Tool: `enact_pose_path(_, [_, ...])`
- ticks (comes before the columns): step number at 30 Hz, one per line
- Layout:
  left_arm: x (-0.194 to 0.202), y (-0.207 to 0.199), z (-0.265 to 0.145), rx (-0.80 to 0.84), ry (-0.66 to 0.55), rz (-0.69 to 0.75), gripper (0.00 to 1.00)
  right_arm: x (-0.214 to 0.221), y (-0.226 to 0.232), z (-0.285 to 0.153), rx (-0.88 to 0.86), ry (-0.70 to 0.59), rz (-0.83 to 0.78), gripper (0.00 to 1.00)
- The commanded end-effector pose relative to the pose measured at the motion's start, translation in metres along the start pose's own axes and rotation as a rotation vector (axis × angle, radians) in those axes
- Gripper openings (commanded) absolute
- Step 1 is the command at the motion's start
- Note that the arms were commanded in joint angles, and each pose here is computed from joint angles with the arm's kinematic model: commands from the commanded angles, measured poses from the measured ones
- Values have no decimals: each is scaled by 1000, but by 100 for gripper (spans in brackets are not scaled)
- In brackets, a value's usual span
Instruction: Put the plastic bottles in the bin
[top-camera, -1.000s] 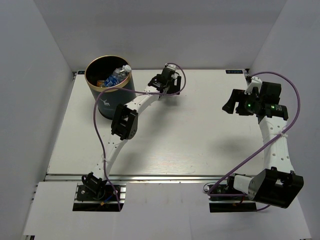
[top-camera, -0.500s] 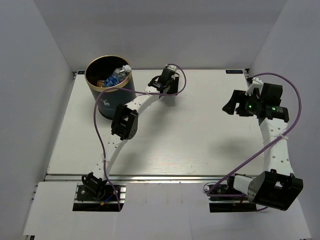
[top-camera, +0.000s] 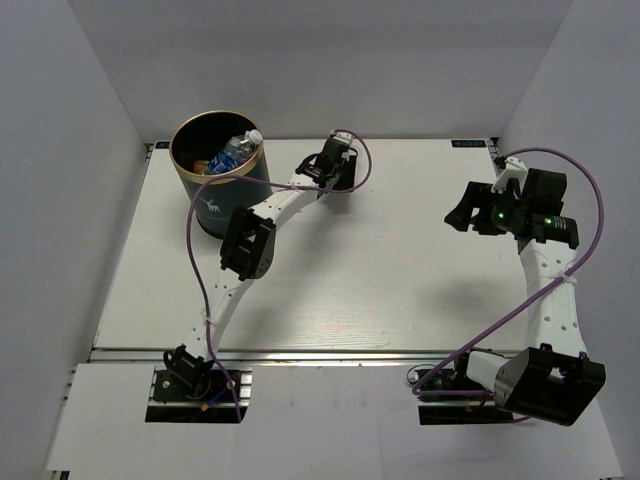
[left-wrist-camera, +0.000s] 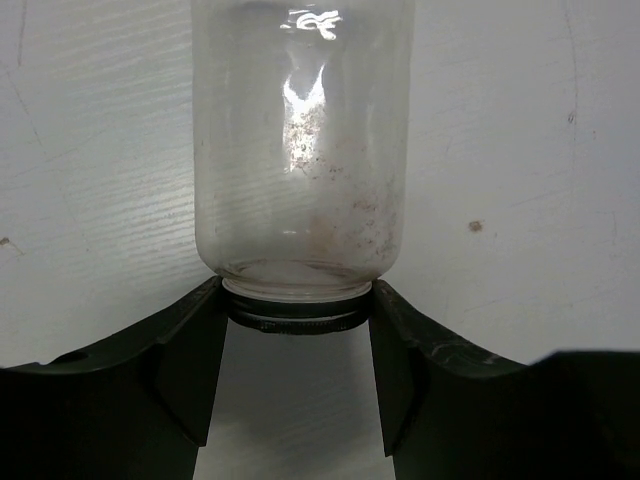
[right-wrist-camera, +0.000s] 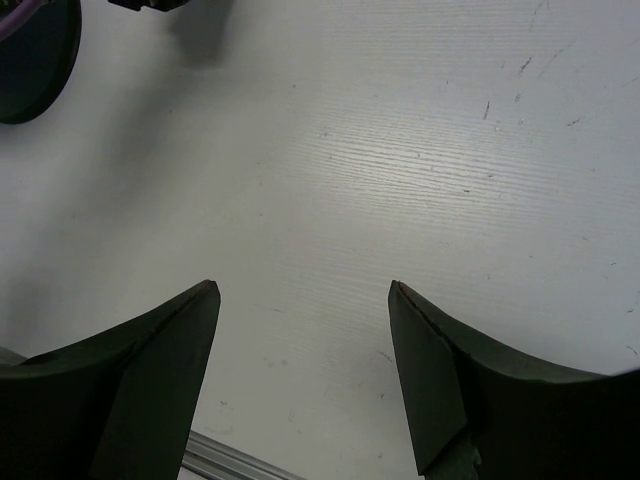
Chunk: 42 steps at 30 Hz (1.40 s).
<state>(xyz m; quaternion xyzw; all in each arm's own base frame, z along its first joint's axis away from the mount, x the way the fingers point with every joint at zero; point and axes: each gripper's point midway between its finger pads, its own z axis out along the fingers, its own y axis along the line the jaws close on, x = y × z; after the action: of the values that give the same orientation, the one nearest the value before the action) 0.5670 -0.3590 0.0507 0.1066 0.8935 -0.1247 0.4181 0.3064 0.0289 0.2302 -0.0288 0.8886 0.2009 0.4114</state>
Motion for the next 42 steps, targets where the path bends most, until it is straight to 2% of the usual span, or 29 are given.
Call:
enact_pose_path(1, [-11, -11, -34, 24, 17, 4, 0, -3, 6, -3, -28, -26, 4, 74])
enact_pose_path(10, [-42, -24, -93, 91, -50, 9, 0, 1, 10, -3, -51, -35, 1, 74])
enact_pose_path(14, [-73, -31, -133, 137, -122, 2, 0, 5, 13, -4, -58, -40, -5, 72])
enact_pose_path(21, [-152, -44, -237, 205, -328, -17, 0, 11, 16, -3, -76, -37, -3, 72])
enact_pose_path(22, [-171, -45, -267, 222, -385, -24, 0, 10, 15, -3, -77, -43, -6, 72])
enact_pose_path(25, [-198, -36, -315, 221, -472, -66, 0, 12, 17, -1, -86, -42, -8, 72])
enact_pose_path(26, [-211, -28, -347, 203, -525, -93, 0, 15, 16, 0, -87, -38, -5, 71])
enact_pose_path(29, [-210, 4, -380, 106, -553, -146, 0, 13, 16, 2, -93, -47, -11, 71])
enact_pose_path(30, [-204, 22, -384, 17, -555, -166, 0, 15, 17, 2, -98, -44, -10, 71])
enact_pose_path(31, [-205, 32, -410, -12, -586, -182, 0, 17, 17, 4, -103, -39, -9, 71])
enact_pose_path(32, [-201, 52, -419, -90, -596, -235, 0, 15, 17, 3, -108, -50, -13, 71])
enact_pose_path(33, [-182, 62, -417, -139, -548, -244, 0, 16, 18, 4, -111, -48, -13, 71])
enact_pose_path(38, [-123, 119, -469, -330, -564, -466, 0, 21, 20, 9, -141, -44, 16, 70])
enact_pose_path(42, [-102, 135, -473, -388, -566, -493, 0, 27, 24, 12, -169, -31, 26, 68])
